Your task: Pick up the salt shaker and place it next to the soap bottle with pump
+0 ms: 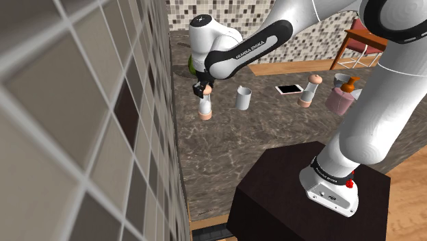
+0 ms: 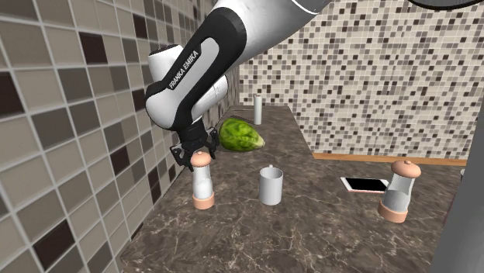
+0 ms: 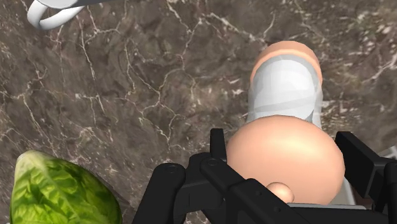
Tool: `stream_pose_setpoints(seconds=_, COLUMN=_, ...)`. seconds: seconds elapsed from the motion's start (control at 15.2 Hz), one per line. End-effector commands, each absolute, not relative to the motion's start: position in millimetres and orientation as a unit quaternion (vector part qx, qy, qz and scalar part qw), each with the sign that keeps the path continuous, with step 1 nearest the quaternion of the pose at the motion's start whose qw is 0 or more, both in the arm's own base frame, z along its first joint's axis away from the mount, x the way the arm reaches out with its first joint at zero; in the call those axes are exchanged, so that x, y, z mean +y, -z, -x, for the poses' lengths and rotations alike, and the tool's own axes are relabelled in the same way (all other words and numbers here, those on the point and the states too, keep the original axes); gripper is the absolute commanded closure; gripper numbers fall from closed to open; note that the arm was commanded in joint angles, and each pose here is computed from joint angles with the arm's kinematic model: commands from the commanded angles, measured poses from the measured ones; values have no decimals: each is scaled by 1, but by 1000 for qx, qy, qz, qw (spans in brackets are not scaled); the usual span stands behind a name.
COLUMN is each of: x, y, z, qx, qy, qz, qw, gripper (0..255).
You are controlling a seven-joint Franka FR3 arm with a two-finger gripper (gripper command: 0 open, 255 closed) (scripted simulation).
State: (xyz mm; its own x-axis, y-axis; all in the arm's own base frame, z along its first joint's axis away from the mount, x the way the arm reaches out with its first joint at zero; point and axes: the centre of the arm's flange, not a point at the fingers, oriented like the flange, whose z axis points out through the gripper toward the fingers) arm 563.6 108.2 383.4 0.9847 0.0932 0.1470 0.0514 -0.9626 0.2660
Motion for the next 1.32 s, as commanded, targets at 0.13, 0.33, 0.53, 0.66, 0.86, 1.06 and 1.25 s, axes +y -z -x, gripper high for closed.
stream_pose_setpoints(seconds=0.13, x=108, y=-389, z=-564, qx=37, qy=-79, qz=-987, qw=132, gripper=255)
stream_pose_setpoints(seconds=0.33, x=108, y=-405, z=-564, qx=37, qy=-79, qz=-987, qw=132, gripper=255)
stream_pose_setpoints(seconds=0.53, x=108, y=-420, z=-564, qx=37, qy=-79, qz=-987, qw=132, gripper=255)
stream_pose_setpoints(seconds=0.66, x=108, y=-431, z=-564, qx=37, qy=-79, qz=-987, qw=132, gripper=255)
stream_pose_setpoints(seconds=0.86, x=108, y=-447, z=-564, qx=37, qy=-79, qz=-987, qw=132, gripper=255)
stream_pose_setpoints(seconds=1.06, x=108, y=-463, z=-564, qx=37, qy=-79, qz=-987, qw=132, gripper=255)
stream_pose_setpoints(seconds=1.25, x=108, y=-478, z=-564, qx=37, qy=-79, qz=-987, qw=132, gripper=255)
